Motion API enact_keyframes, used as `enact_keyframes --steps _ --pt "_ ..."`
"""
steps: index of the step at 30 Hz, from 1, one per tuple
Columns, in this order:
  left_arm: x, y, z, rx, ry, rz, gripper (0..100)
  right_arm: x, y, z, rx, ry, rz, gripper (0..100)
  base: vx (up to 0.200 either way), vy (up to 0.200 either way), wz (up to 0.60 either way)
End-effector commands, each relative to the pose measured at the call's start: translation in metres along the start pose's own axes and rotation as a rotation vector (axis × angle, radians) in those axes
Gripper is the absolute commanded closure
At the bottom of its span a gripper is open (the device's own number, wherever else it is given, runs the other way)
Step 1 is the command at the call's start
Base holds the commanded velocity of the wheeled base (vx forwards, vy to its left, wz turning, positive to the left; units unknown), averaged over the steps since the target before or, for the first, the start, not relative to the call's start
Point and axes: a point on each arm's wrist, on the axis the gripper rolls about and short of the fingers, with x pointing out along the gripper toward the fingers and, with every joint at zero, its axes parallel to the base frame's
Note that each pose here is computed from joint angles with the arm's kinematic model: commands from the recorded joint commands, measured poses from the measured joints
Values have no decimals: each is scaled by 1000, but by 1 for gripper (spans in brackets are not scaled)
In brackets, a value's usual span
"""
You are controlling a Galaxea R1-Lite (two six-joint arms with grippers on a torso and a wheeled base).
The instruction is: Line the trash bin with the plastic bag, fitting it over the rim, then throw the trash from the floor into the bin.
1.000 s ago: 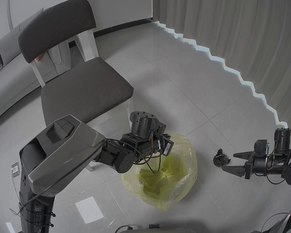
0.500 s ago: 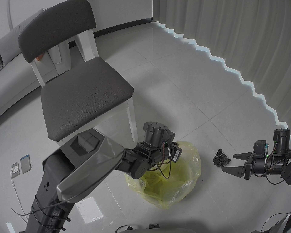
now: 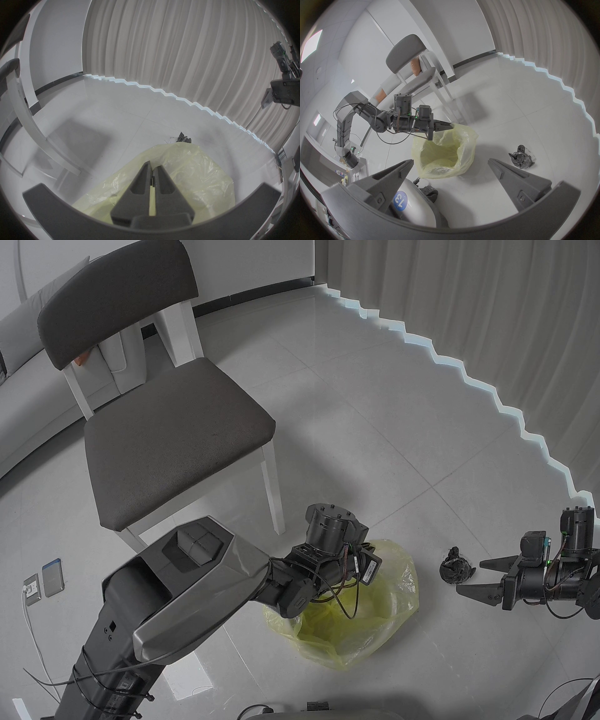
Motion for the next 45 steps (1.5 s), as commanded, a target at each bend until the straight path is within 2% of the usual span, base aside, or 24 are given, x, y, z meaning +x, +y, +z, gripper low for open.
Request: enact_keyframes --steps 1,6,16,18,20,24,28,30,34,39,45 --pt "-3 -5 3 2 -7 -11 0 3 -7 -3 20 15 -11 0 0 0 0" --pt "-9 -15 15 -23 -43 -22 0 7 -12 -5 28 19 -17 0 0 0 0" --pt "-32 -7 21 -64 -68 48 0 19 -15 -11 37 50 -3 0 0 0 0" --pt "-57 9 18 -75 -35 113 0 38 -15 -12 29 78 29 0 0 0 0" --pt "-72 18 16 -82 -10 141 0 49 -17 -11 21 81 37 0 0 0 0" --pt "-129 48 1 -114 74 236 0 89 -31 0 -22 71 -9 0 0 0 0" --pt "-159 65 -16 -146 133 312 0 117 -36 11 -35 90 -14 0 0 0 0" --pt "-167 71 -21 -162 130 332 0 130 -39 15 -30 117 -14 0 0 0 0" --pt "-174 82 -38 -171 124 374 0 151 -51 16 -21 152 -53 0 0 0 0" --pt "-168 94 -60 -191 151 406 0 170 -63 10 -9 196 -56 0 0 0 0" --pt "-155 99 -79 -201 169 400 0 179 -74 8 -8 236 -96 0 0 0 0"
